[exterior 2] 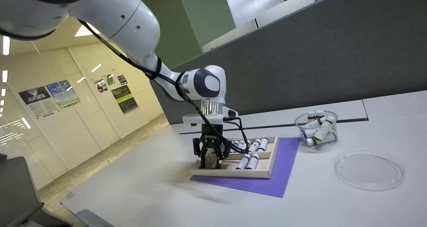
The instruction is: Pick up the three small bottles from the bottom compartment of the wooden tray and put them on the table.
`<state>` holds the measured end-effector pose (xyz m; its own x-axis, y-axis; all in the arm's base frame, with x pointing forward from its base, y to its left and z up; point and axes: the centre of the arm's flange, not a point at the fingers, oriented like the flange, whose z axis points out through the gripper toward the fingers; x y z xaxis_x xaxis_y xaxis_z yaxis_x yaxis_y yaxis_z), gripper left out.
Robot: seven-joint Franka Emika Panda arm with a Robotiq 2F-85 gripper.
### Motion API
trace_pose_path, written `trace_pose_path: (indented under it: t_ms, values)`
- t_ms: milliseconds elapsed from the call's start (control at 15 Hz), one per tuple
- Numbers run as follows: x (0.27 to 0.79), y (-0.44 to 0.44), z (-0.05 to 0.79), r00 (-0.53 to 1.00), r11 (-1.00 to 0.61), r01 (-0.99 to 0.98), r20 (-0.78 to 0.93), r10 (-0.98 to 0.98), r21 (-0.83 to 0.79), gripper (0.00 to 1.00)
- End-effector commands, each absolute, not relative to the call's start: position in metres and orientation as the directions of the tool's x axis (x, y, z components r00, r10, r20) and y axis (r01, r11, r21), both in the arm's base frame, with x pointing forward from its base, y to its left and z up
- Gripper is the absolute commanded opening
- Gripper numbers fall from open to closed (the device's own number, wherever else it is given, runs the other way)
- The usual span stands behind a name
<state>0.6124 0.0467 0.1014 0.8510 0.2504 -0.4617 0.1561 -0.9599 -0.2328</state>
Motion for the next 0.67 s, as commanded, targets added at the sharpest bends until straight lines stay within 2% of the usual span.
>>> trace_pose_path:
  t_ms: [0,200,267,333,600]
  values:
    - [0.621,0.045,0.106,0.857,-0.967,0.140,-0.463,0.225,-0.212,0.26]
    - [0.623,0.041,0.109,0.860,-0.969,0.136,-0.460,0.220,-0.208,0.03]
    - [0.624,0.039,0.111,0.862,-0.969,0.130,-0.460,0.215,-0.209,0.00]
    - [0.625,0.038,0.115,0.862,-0.969,0.125,-0.459,0.214,-0.215,0.05]
    - [0.637,0.036,0.158,0.882,-0.964,0.112,-0.422,0.209,-0.243,0.05]
